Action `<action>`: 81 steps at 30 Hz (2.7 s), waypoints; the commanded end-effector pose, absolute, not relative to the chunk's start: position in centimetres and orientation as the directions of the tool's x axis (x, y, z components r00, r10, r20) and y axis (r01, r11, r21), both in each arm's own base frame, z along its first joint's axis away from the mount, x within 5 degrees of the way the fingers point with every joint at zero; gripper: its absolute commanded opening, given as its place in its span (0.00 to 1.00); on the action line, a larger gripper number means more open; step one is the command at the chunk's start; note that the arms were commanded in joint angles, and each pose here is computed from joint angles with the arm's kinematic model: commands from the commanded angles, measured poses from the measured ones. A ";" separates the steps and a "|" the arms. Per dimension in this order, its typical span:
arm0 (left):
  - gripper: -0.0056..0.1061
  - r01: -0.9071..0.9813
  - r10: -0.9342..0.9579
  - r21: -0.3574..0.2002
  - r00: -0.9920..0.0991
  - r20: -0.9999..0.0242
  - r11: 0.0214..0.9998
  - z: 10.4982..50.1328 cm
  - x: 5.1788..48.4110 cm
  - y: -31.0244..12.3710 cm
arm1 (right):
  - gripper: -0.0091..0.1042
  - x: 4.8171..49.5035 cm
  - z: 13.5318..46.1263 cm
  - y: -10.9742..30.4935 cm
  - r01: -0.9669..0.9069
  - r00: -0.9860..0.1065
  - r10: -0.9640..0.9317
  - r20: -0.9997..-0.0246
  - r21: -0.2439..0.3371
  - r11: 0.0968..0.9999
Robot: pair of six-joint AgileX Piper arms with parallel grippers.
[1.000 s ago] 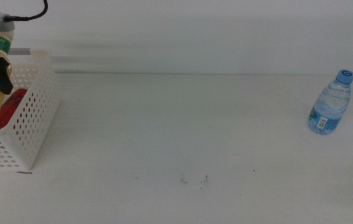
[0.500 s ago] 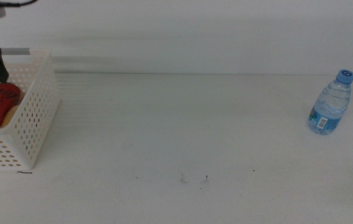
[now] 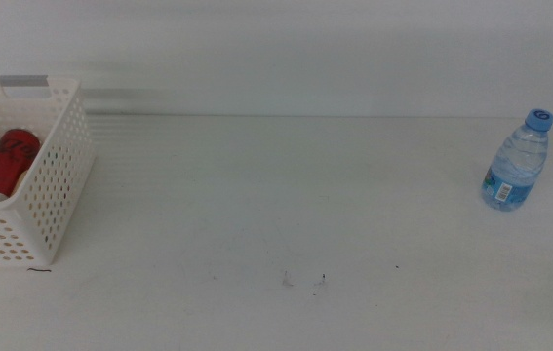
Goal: Use arms to grab the bottles and put them into the dustbin to the left of the table.
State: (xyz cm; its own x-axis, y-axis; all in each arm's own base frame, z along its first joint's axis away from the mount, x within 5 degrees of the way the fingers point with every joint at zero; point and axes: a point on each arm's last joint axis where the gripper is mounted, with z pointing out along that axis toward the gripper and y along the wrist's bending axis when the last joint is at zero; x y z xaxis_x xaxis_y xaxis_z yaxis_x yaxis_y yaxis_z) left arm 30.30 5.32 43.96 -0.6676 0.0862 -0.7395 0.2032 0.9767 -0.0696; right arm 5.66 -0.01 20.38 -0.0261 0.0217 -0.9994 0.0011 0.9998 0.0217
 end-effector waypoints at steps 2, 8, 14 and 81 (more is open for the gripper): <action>0.89 0.271 0.108 -0.058 -0.559 -0.822 0.961 45.7 26.9 3.5 | 0.90 5.6 20.4 0.0 0.005 -0.018 0.008 -1.000 0.008 1.000; 0.89 0.405 0.110 -0.080 -0.425 -0.898 0.911 45.4 23.0 1.0 | 0.90 5.6 20.4 0.0 0.005 -0.018 0.008 -1.000 0.008 1.000; 0.89 0.482 0.106 -0.071 -0.331 -0.938 0.873 43.1 21.0 -1.7 | 0.90 5.6 20.4 0.0 0.005 -0.018 0.008 -1.000 0.008 1.000; 0.89 0.639 0.282 0.067 -0.241 -0.929 0.766 38.8 13.1 -9.8 | 0.90 5.6 20.4 0.0 0.005 -0.018 0.008 -1.000 0.008 1.000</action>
State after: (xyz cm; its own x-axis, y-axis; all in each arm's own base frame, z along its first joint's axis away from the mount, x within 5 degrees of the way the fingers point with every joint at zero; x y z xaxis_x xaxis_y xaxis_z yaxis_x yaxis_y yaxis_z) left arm 13.17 -9.85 38.55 -0.2613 0.2883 -0.9212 0.6425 0.7641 0.0569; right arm 5.66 -0.01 20.38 -0.0261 0.0217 -0.9994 0.0011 0.9998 0.0217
